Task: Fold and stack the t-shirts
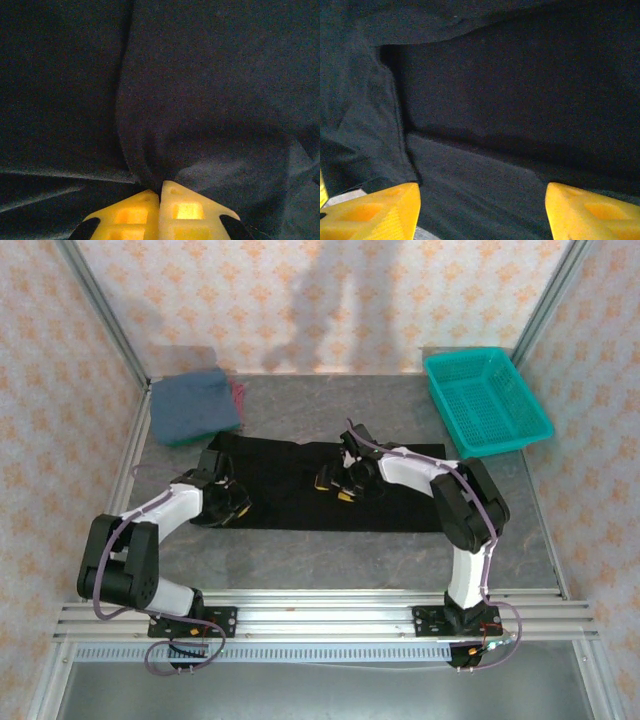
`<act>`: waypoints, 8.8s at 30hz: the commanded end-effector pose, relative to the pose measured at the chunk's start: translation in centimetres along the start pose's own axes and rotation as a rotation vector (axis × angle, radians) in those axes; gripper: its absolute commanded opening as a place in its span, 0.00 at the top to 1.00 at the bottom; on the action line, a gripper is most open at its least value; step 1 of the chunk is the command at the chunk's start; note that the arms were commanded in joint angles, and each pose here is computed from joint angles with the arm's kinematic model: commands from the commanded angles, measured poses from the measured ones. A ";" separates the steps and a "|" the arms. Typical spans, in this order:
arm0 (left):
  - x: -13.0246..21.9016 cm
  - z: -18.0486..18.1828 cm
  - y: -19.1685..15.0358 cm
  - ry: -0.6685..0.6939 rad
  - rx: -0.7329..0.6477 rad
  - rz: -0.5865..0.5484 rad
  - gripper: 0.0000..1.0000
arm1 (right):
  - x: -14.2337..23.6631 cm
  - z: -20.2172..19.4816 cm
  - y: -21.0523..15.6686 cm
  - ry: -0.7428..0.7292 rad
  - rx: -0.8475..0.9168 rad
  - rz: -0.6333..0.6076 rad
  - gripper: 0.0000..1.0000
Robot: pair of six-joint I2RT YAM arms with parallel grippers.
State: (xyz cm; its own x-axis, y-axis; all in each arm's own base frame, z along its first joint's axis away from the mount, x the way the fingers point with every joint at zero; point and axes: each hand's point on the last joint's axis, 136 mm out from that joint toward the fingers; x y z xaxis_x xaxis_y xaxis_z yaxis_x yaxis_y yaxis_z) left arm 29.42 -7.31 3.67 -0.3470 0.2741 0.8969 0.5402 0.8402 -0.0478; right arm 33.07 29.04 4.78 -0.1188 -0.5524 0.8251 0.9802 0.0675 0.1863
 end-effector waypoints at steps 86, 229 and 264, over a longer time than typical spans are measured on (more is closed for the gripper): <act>1.6 -6.1 7.8 0.240 -0.272 -0.223 0.48 | 2.6 6.7 -2.4 -0.173 -0.045 -0.078 0.47; 2.2 6.3 -17.2 -0.073 -0.254 0.402 0.42 | 5.5 -5.3 -22.1 -0.070 -0.184 0.055 0.45; 9.5 -4.4 -14.6 -0.157 -0.377 0.207 1.00 | 14.3 -0.8 -13.8 -0.075 -0.223 -0.175 1.00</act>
State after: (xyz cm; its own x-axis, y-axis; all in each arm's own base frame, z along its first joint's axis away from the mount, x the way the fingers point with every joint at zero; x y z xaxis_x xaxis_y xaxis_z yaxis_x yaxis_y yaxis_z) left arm 20.50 -19.82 14.19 -0.2850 0.5372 0.7938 0.8526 0.5205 -0.0460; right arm 17.27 20.64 13.39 -0.2870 -0.5286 0.7989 0.9557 -0.2151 0.2010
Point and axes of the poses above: each hand's point on the last joint's axis, 136 mm out from that joint toward the fingers, its own x axis back along the fingers, its own z axis along the line the jaws close on, y = z × x, and after that the axes turned 15 degrees about x, right-handed
